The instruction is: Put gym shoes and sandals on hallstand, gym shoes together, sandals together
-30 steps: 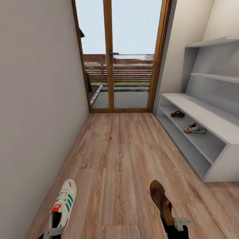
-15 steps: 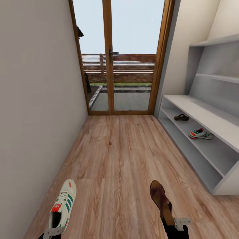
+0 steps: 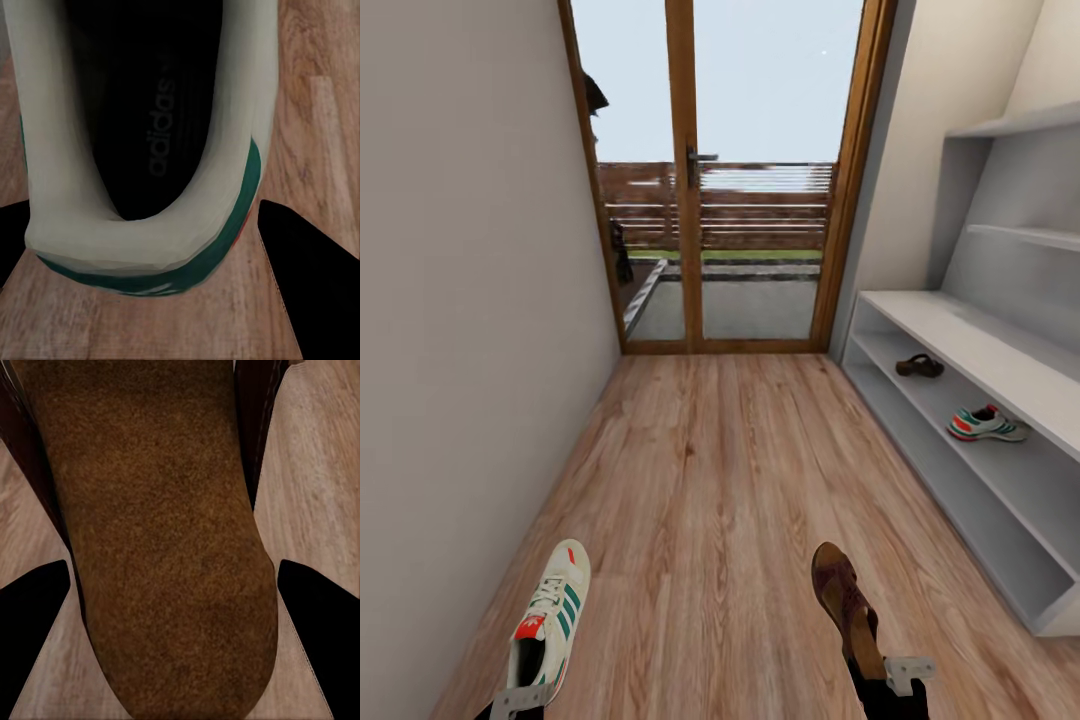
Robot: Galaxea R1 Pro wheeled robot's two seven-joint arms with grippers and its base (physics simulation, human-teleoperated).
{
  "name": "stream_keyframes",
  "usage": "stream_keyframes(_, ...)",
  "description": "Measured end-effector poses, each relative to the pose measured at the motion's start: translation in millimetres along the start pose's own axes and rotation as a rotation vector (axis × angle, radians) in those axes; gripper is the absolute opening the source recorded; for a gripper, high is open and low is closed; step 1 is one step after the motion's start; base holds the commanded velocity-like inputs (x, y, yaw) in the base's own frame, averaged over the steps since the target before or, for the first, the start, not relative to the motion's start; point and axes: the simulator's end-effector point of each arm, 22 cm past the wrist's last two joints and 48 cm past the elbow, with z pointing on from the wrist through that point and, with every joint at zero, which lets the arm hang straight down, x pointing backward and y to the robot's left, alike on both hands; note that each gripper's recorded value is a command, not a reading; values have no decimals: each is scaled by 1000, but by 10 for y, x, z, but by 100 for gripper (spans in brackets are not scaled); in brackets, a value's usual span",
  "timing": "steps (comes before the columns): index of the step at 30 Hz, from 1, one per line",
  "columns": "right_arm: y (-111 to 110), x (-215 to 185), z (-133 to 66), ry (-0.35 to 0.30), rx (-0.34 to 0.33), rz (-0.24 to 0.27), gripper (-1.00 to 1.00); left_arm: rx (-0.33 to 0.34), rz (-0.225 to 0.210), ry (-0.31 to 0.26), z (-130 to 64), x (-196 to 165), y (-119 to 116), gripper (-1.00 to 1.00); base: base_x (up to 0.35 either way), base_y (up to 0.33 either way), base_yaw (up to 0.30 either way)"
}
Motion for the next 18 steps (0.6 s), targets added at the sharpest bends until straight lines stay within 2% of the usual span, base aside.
stream_keyframes(18, 0, 0, 0, 0, 0, 0, -100, 0, 0, 0, 0, 0, -3, -100, 338, 0, 0)
